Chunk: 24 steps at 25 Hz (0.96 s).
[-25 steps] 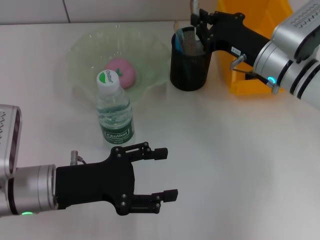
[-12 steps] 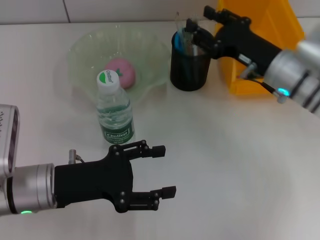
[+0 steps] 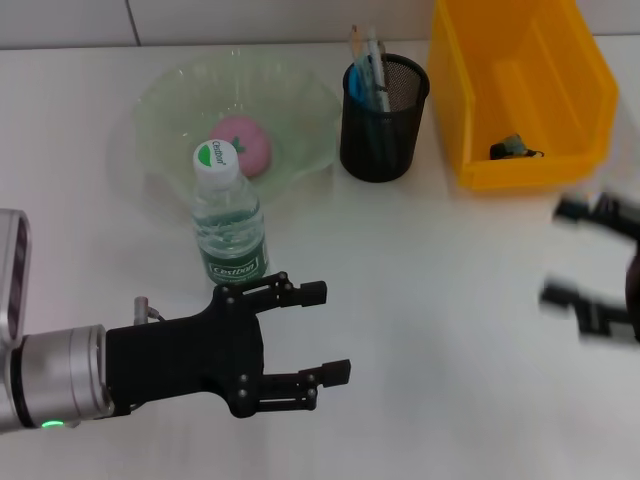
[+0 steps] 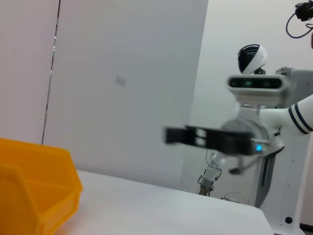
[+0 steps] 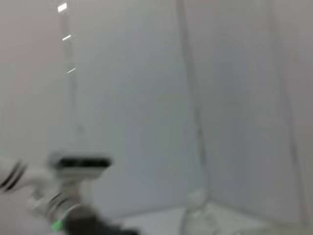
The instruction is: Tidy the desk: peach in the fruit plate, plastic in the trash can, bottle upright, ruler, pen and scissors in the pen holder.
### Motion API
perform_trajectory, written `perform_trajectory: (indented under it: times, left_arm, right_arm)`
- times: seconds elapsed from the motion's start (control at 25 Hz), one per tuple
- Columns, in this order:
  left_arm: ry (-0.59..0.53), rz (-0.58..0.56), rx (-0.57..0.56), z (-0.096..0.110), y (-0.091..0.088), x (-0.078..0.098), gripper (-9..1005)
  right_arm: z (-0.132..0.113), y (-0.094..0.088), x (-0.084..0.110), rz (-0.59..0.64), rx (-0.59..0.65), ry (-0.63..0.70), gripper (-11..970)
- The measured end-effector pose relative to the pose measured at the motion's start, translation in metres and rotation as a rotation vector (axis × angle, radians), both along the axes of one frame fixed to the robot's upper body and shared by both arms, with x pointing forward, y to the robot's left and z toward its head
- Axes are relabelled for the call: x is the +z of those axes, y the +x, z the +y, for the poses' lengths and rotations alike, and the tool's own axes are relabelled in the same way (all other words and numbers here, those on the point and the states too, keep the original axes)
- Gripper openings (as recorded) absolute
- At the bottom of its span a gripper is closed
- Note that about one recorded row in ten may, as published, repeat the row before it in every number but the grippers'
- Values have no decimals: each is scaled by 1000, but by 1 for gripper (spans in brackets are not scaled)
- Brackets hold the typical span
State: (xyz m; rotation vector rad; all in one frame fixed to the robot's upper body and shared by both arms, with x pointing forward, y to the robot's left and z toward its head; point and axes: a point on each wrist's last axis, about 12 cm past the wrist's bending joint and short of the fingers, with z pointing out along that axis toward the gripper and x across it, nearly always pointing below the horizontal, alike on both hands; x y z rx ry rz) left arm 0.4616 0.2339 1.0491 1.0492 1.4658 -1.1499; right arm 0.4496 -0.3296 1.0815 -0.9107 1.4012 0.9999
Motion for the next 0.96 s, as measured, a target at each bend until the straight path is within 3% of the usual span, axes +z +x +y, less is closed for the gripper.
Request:
perform_trajectory:
  times: [0.2,0.56,0.96]
  left_arm:
    - [1,3,-16,-4,3,0,813]
    - [1,4,-18,-4,2,0,813]
    - [0,5,-7,-2,2,0,813]
  right_arm:
    - [11,-13,-11,55,131,-83,836]
    - [34,-2,-17,74,160,-155,837]
    - [39,5,-17,79,144,-163,837]
